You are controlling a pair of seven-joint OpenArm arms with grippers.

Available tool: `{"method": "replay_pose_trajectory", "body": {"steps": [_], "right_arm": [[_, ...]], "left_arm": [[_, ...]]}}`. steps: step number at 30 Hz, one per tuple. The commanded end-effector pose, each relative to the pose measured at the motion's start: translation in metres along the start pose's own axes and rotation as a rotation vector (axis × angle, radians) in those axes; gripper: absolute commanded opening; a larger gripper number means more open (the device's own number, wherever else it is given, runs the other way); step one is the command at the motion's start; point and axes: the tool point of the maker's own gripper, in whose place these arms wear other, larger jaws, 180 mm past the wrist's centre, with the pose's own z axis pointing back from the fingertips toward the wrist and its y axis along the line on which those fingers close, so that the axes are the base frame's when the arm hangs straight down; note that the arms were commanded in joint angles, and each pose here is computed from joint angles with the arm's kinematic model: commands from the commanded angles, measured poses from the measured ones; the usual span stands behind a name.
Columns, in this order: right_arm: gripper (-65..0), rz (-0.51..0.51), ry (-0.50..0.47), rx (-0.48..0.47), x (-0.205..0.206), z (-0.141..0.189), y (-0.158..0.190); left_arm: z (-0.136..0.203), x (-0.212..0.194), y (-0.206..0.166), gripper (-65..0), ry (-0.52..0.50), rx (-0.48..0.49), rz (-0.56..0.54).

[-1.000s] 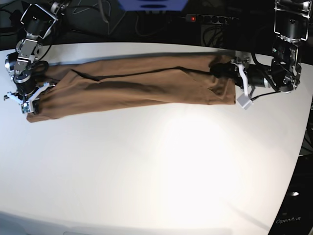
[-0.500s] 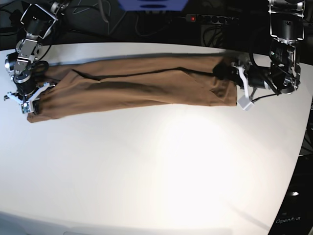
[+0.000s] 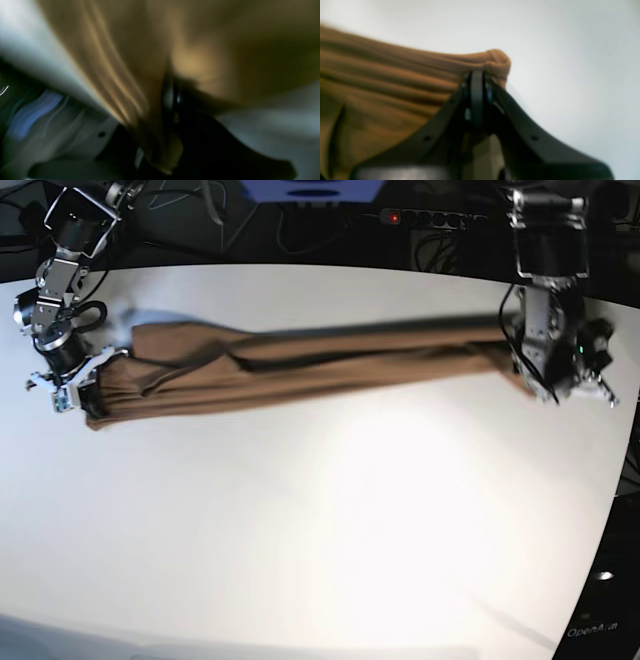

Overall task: Fold the T-shirt properly
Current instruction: 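Lift the strip end with the left gripper and fold it over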

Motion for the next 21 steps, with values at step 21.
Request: {"method": "replay_pose_trajectory", "body": {"steps": [21], "right_arm": [[-64.6,0.107,0.322,-0.027,-0.064,0.017,-0.009]], "left_arm": [[0.058,0.054,-0.018,-61.8,-0.104,-0.023,0.014]]}}
